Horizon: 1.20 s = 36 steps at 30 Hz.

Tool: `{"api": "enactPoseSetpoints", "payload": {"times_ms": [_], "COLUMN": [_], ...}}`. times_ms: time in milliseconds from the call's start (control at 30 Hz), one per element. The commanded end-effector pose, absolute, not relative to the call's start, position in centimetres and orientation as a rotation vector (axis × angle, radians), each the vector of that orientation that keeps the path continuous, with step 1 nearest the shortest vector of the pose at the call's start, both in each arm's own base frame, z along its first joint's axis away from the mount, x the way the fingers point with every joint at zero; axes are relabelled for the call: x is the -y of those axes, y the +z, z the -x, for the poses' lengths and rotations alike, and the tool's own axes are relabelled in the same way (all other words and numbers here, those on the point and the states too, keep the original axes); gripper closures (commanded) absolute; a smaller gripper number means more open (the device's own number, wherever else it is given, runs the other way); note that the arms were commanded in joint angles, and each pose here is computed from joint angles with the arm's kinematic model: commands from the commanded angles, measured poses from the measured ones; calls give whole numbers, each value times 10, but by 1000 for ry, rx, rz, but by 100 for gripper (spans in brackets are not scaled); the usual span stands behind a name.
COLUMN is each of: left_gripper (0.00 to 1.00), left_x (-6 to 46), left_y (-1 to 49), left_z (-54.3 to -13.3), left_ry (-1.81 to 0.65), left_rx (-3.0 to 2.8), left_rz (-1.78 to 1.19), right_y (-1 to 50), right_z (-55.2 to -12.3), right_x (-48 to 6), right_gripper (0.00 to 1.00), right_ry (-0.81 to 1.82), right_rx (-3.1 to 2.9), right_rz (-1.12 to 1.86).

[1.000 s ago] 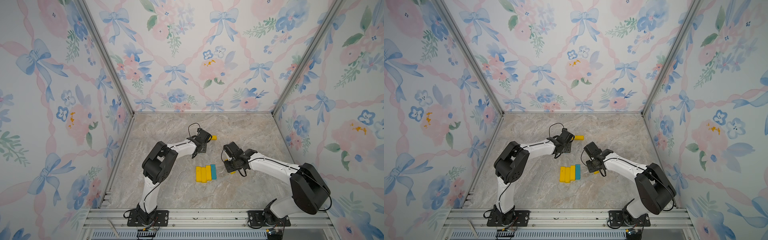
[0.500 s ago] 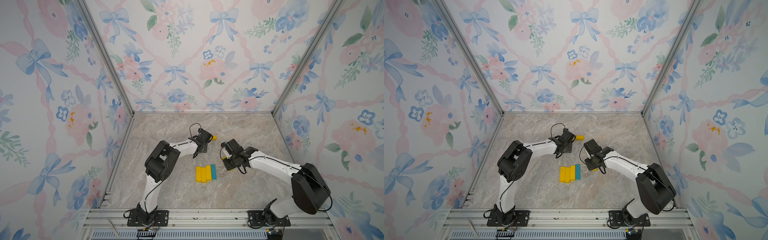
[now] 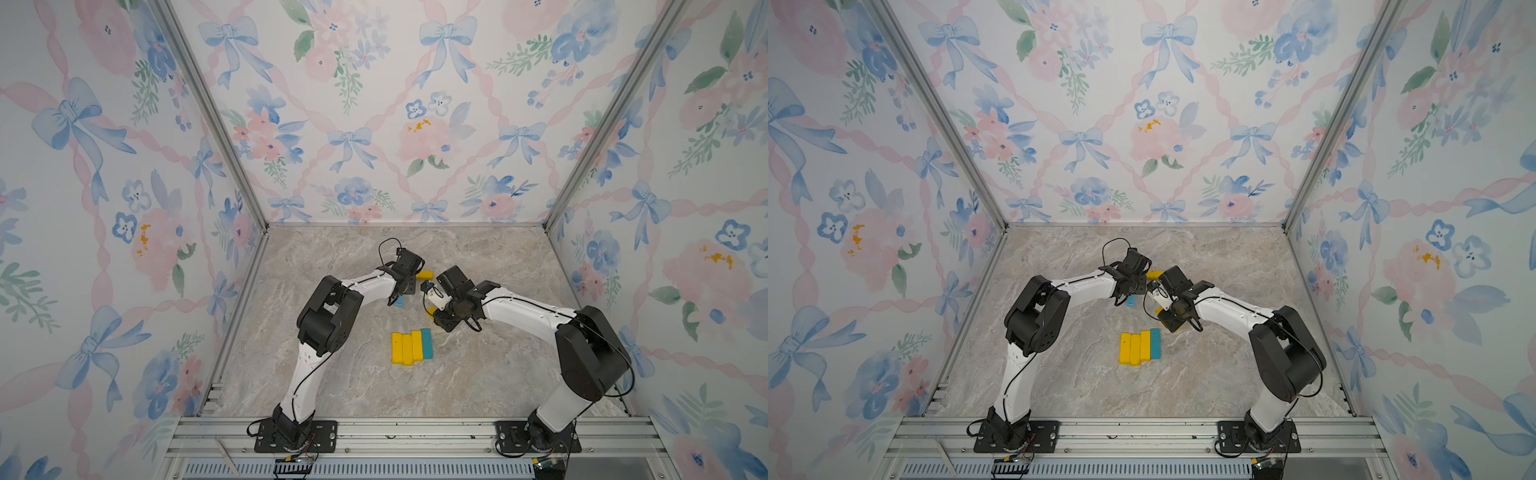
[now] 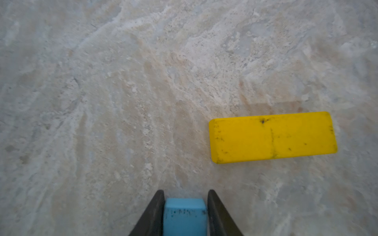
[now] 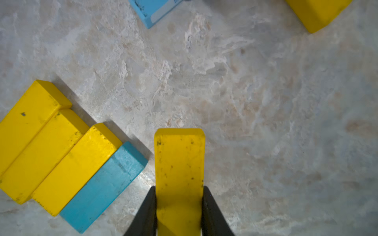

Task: Assemble the number 8 with building blocks
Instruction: Assemble the building block at the center of the board.

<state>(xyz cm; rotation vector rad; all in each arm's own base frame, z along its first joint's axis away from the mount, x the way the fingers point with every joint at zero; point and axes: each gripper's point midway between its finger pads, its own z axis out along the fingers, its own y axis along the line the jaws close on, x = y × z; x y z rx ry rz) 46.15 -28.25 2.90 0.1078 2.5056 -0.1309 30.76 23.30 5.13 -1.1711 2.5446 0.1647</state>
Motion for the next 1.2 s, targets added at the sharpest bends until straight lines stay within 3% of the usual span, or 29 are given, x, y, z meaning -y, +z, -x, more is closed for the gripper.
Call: {"api": "enactPoseSetpoints", "payload": {"times_ms": [0, 267, 667, 1167], "left_gripper": [59, 51, 74, 71], "left_x": [279, 255, 252, 283], "left_y": [15, 15, -1, -5], "left_z": [-452, -435, -423, -461], "left_ry": [-134, -42, -31, -164], "left_rx": [-2563, -2569, -2608, -2593], "left_rz": [-140, -141, -146, -69], "right_y": [45, 55, 56, 49], "right_z": [-300, -305, -311, -321], "right_x": [-237, -236, -231, -243], "right_gripper": [70, 69, 69, 78], "right_ry": [157, 169, 129, 99], "right_rx": [-2543, -2512, -2500, -2227], "right_rz": [1307, 1268, 1297, 1600]}}
